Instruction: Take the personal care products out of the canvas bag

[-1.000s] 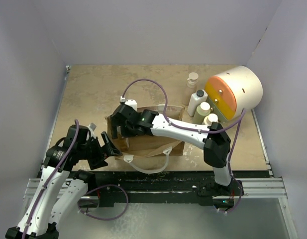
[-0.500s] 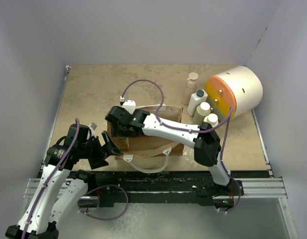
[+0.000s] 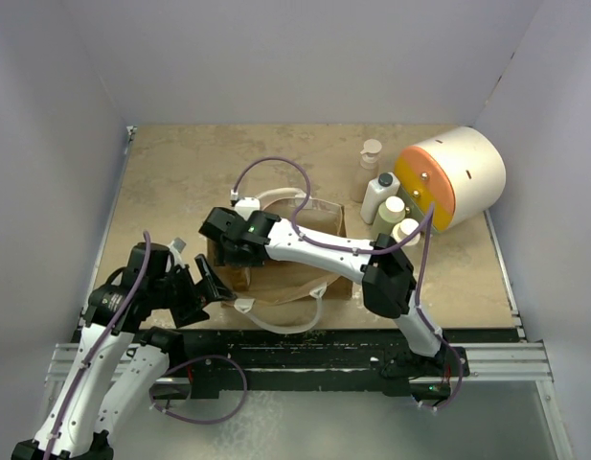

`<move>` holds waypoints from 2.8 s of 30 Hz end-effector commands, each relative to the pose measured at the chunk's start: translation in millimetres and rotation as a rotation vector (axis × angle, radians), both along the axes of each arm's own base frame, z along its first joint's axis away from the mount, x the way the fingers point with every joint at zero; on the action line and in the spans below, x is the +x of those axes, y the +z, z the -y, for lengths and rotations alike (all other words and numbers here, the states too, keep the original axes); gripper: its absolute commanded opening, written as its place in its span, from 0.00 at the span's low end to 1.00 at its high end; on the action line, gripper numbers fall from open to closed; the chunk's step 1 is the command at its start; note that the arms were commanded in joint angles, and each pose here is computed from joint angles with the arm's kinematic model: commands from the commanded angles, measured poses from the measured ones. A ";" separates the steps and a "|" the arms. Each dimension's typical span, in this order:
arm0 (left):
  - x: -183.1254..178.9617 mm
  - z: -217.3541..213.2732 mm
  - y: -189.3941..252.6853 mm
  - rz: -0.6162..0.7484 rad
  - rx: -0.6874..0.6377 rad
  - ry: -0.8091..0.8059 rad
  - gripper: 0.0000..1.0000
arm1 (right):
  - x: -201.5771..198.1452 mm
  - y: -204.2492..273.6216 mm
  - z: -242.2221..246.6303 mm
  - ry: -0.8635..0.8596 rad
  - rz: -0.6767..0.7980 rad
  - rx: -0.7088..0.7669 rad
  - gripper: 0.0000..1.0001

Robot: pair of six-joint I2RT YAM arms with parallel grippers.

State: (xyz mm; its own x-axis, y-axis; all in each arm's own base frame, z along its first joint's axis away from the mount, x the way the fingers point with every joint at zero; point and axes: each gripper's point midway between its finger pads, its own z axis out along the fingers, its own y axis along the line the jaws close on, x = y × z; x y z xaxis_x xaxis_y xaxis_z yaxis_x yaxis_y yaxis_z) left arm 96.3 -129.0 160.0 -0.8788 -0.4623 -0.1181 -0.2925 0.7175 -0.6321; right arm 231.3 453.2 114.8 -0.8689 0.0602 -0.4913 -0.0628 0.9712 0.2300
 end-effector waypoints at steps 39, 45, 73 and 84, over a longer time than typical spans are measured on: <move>19.2 5.6 21.7 0.066 -0.007 -0.032 0.98 | -9.1 180.2 65.3 0.217 0.139 0.580 0.00; 41.8 1.4 36.8 0.120 0.048 -0.020 0.97 | -8.0 225.9 83.2 0.217 0.196 0.670 0.00; 60.2 -16.0 45.2 0.177 0.202 -0.068 0.99 | 30.2 384.2 236.4 -0.198 0.382 0.882 0.00; 64.0 -13.8 48.4 0.185 0.198 -0.078 0.99 | 28.9 321.2 358.7 -0.542 0.503 0.298 0.00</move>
State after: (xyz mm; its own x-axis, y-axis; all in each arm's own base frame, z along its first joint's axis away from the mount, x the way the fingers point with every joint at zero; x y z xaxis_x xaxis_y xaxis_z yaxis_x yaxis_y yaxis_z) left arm 151.7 -114.5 191.0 -0.8824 -0.3597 -0.3033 -0.1723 0.8468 -0.5032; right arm 266.9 143.6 442.4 -0.4830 0.6399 -0.5977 0.1360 0.7292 0.6707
